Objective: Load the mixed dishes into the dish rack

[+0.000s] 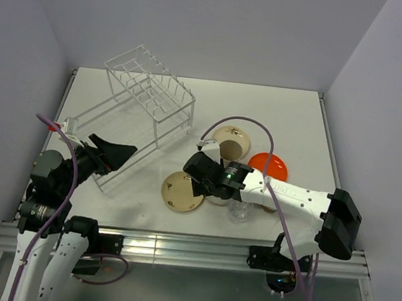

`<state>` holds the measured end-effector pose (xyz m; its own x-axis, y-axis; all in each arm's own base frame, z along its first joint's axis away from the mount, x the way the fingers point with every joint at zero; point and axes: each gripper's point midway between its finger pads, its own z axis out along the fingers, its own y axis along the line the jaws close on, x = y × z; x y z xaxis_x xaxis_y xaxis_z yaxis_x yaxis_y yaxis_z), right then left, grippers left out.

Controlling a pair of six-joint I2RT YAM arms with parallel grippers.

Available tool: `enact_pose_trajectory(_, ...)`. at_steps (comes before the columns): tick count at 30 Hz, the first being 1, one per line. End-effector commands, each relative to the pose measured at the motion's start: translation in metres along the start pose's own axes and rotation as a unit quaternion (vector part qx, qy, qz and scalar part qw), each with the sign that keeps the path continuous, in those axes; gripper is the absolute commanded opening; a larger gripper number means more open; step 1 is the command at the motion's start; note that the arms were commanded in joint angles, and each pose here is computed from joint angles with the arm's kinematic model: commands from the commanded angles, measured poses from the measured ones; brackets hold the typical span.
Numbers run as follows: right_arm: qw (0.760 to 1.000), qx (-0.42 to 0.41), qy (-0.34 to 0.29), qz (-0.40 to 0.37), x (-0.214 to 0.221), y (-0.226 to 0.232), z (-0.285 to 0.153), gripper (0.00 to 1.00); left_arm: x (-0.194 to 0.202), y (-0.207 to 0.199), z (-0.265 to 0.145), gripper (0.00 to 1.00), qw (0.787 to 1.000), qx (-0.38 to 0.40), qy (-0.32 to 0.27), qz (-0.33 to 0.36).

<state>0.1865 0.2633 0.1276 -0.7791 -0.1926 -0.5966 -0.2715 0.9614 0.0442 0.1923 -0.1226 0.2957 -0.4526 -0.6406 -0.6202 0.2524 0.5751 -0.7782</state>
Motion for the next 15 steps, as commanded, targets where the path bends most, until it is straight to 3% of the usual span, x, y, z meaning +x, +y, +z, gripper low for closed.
enact_pose_trajectory(1, 1.0, 0.003, -0.019, 0.008, -0.004, 0.006, 0.01, 0.61, -0.003, -0.011, -0.004, 0.87, 1.0, 0.023, -0.003, 0.013)
enact_pose_trajectory(15, 1.0, 0.027, -0.004, 0.003, 0.008, 0.001, 0.036, 0.53, 0.0, -0.012, -0.006, 0.88, 1.0, 0.023, 0.007, 0.014)
